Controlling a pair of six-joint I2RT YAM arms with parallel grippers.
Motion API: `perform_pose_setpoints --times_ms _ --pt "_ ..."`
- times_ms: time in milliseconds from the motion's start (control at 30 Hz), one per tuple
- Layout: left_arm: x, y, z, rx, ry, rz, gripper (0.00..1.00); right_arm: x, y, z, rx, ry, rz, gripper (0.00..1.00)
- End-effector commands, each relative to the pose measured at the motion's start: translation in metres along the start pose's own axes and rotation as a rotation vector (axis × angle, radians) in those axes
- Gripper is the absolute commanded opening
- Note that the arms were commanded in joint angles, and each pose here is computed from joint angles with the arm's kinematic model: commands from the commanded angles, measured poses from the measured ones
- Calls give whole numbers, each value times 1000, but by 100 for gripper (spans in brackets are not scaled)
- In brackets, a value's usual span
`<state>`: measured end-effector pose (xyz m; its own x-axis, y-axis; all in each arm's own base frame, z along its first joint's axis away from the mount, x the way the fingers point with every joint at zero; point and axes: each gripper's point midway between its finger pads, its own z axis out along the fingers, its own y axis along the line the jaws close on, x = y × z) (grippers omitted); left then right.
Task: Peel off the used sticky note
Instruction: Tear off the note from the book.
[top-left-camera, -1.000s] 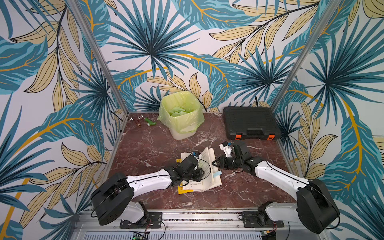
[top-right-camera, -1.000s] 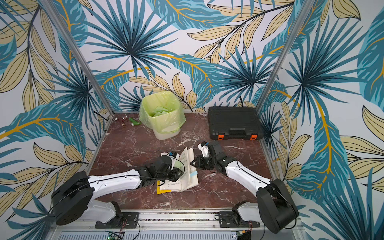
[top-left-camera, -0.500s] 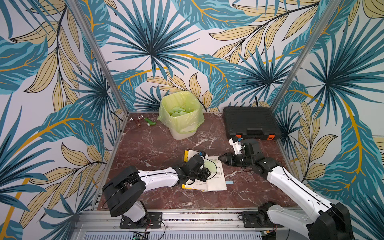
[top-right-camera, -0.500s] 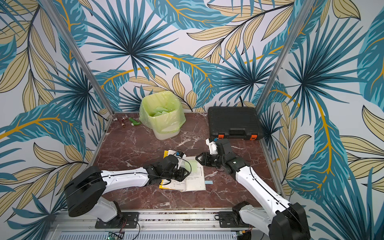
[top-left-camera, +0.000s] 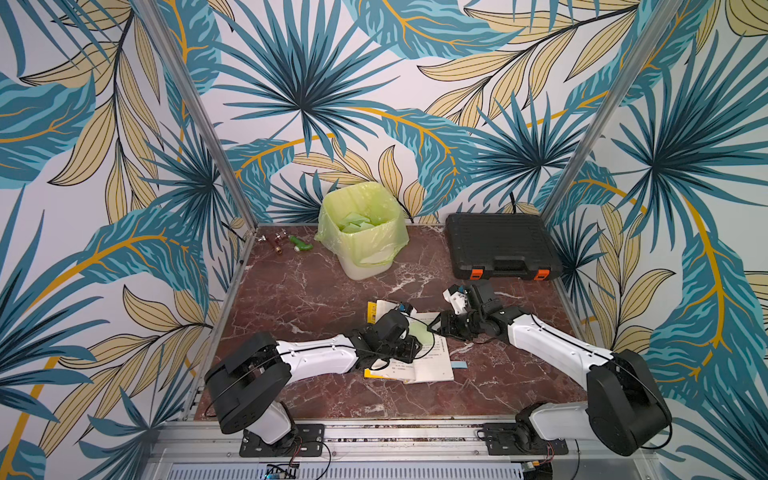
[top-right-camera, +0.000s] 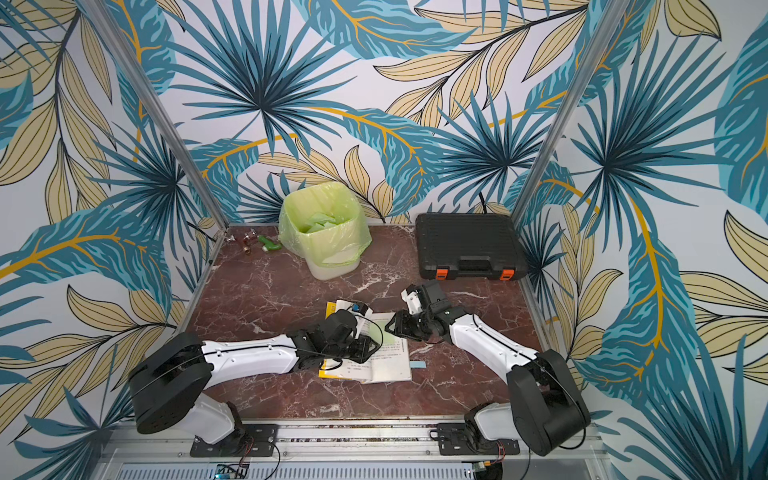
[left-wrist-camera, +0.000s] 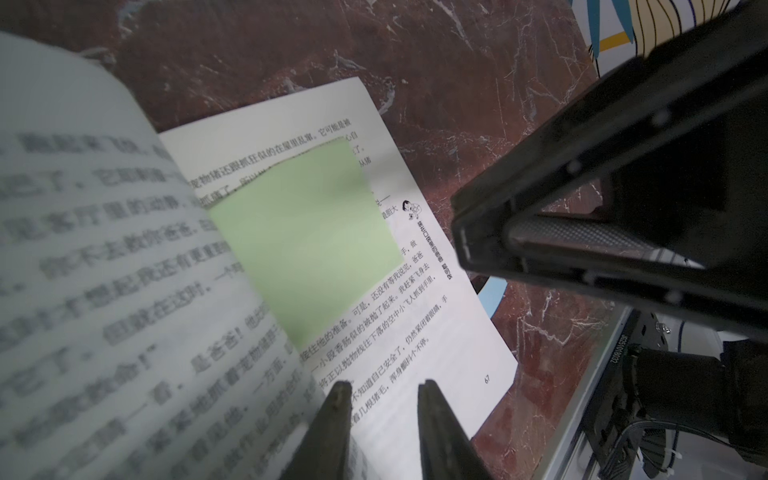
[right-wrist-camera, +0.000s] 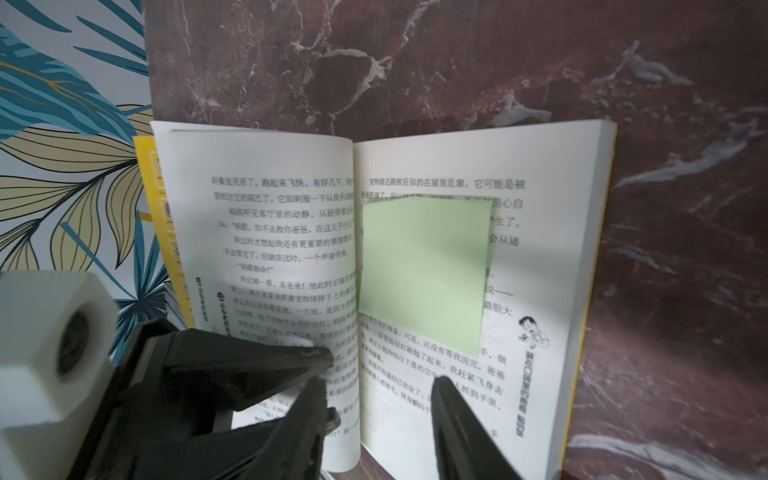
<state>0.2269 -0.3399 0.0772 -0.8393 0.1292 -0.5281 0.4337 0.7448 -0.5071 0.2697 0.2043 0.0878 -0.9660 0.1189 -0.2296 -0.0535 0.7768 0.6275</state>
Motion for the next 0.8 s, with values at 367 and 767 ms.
perform_pose_setpoints --times_ms 367,767 --pt "9 20 -7 -66 23 -4 31 -14 -23 36 34 -9 -14 49" --pt "11 23 -6 -65 22 -9 31 -20 -13 55 -78 -9 4 44"
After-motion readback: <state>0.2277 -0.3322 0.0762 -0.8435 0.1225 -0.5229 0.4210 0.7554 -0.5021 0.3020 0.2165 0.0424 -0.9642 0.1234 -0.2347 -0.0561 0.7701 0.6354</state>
